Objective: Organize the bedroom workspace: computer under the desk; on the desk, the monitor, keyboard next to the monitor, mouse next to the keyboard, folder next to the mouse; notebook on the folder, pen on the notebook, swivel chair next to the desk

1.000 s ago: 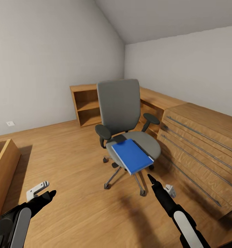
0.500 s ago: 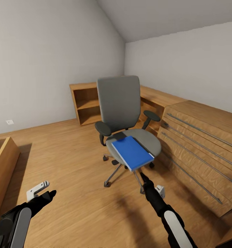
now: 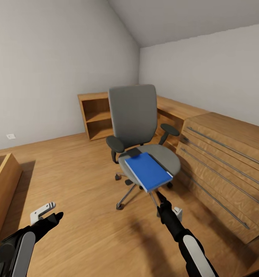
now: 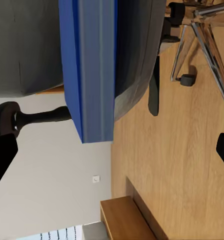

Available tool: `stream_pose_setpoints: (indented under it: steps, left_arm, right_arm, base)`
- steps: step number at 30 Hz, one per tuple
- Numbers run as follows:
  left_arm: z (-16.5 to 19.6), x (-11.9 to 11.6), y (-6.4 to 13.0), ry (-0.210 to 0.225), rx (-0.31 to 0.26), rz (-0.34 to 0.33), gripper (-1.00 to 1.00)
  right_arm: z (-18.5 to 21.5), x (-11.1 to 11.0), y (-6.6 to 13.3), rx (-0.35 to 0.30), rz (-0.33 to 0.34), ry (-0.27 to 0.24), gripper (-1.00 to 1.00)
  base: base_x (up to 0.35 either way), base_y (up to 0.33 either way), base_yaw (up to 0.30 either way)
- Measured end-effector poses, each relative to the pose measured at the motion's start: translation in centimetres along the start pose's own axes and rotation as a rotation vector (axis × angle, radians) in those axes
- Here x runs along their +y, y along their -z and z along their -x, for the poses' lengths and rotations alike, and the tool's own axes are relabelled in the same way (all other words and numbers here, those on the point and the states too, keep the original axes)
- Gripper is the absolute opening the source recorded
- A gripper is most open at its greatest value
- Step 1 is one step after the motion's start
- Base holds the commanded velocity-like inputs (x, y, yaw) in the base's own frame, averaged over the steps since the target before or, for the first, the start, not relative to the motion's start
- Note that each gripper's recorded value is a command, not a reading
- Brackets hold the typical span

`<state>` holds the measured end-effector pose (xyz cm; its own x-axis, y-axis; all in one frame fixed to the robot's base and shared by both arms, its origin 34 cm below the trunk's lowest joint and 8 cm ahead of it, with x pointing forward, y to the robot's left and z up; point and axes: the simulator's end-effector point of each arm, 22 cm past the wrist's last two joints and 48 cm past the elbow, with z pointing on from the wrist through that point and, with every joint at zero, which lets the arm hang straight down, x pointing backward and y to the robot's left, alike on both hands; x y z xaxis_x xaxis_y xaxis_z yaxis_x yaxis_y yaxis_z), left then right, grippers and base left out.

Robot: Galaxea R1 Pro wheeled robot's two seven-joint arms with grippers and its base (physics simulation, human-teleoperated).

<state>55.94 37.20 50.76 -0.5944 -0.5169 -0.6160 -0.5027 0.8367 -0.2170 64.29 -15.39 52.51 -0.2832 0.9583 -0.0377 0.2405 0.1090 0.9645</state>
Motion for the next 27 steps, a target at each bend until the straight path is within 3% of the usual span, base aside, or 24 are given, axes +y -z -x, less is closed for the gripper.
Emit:
stream_pose_setpoints:
  steps: [27]
  left_arm:
    - [0.12,0.26,-0.01,0.002,-0.003,0.005,1.00]
  right_arm:
    - [0.13,-0.08,0.02,-0.001,-0.002,0.002,1.00]
  base:
    - [0.136,0.012,0.000]
